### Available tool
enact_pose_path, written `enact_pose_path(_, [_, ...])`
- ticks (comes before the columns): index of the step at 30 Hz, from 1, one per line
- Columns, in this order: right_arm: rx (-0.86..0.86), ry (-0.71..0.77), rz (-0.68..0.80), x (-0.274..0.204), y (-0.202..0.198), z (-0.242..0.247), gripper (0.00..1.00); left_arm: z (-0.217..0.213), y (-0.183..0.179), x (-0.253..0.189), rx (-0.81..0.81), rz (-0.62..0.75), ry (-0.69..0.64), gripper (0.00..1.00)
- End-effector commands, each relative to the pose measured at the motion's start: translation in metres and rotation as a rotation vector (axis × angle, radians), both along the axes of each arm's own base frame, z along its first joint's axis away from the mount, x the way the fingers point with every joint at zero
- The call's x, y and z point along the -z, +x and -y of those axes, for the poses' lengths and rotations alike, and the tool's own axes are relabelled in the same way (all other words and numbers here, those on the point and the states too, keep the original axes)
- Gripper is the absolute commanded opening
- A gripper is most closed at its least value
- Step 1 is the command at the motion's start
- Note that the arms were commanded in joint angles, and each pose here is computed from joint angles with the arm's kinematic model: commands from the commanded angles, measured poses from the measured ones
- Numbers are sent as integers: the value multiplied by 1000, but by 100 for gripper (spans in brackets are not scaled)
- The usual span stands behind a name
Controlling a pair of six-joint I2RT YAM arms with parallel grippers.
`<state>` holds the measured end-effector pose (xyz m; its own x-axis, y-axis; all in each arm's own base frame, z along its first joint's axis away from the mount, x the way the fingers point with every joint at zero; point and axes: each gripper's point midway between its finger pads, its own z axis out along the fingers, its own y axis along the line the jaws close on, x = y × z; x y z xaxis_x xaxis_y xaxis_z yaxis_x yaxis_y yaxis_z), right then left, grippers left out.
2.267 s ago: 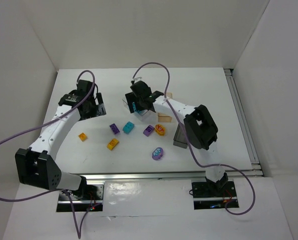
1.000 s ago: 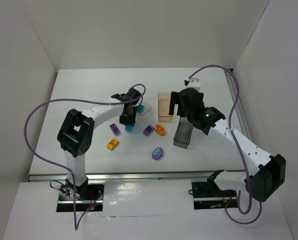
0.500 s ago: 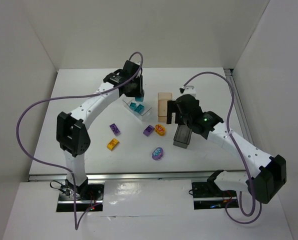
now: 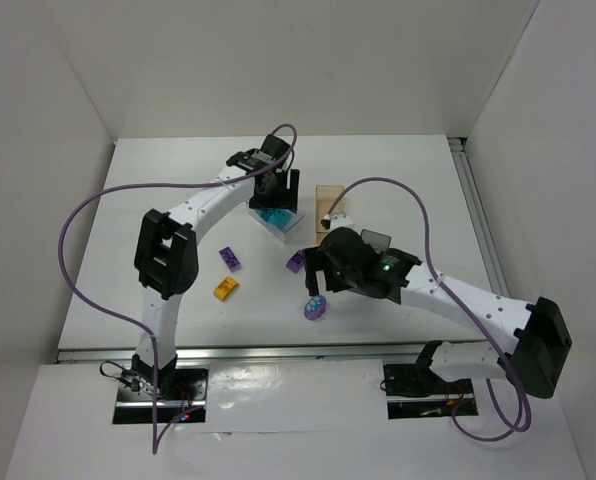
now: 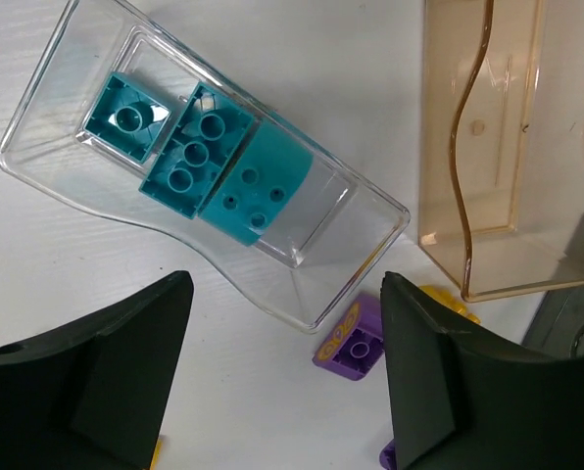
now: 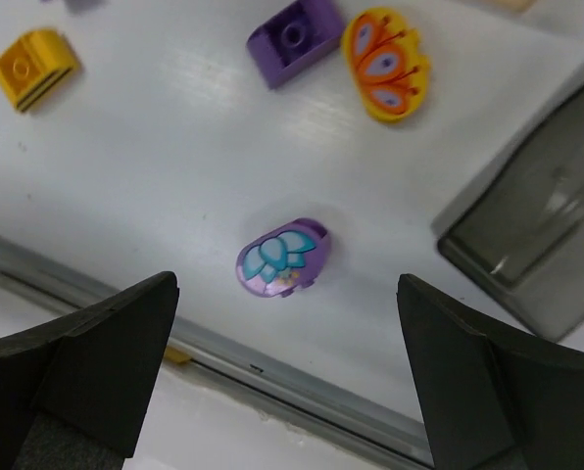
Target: Sort the legos into containers by color
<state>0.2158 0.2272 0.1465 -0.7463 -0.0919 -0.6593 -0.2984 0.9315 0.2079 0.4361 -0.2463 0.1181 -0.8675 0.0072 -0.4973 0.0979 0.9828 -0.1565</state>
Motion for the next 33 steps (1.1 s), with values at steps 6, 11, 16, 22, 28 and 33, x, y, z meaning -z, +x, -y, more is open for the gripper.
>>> enact_pose_path(6, [-153,-35,-95,53,-25,-45,100,-15,-7,-84,-40,147,-49,85])
enact_pose_path(11, [-162,-89,-136,83,-29,-46,100,-39,-18,-122,-95,209,-82,85])
enact_pose_path(16, [-181,-142,-168,105,-29,-46,97,-61,-26,-125,-127,208,-84,85])
enact_pose_path(22, [-180,-154,-178,117,-26,-52,79,-65,-30,-117,-138,184,-85,83])
enact_pose_path(28, [-147,-176,-118,95,-14,-52,45,-72,-29,-125,-155,206,-86,83])
enact_pose_path(33, [-62,-146,57,23,31,-50,41,-108,-31,-120,-250,193,-75,83])
